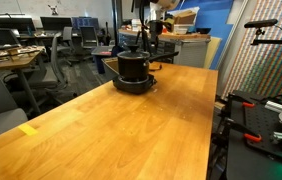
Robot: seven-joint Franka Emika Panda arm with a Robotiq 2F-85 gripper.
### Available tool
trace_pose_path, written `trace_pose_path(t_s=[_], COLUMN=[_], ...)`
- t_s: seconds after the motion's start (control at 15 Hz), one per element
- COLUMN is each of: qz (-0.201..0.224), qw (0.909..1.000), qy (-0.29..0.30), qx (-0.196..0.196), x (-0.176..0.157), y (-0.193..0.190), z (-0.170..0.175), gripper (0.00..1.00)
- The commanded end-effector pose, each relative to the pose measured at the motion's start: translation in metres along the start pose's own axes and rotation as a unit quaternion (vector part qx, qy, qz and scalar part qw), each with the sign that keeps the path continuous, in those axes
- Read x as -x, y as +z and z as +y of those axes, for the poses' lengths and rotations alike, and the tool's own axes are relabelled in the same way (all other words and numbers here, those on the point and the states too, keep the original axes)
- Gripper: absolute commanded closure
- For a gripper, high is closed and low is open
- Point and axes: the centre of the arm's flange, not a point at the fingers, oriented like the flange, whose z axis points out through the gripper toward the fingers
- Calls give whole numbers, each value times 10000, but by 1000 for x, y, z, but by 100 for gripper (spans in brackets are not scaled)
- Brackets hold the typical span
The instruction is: Put the pot on the stove, cover it with the lid then turn the stove on
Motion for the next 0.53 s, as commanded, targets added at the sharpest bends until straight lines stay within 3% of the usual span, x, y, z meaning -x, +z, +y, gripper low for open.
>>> trace_pose_path(t_s=[0.0,0.07,0.27,0.47], qz=[-301,-262,-384,-534], qw=[9969,9990,9976,9939], qy=[448,232,354,294], qx=[-579,-271,-464,-914], x=[6,6,12,16], y=[44,38,61,88], z=[19,11,20,28], gripper=[0,0,0,0])
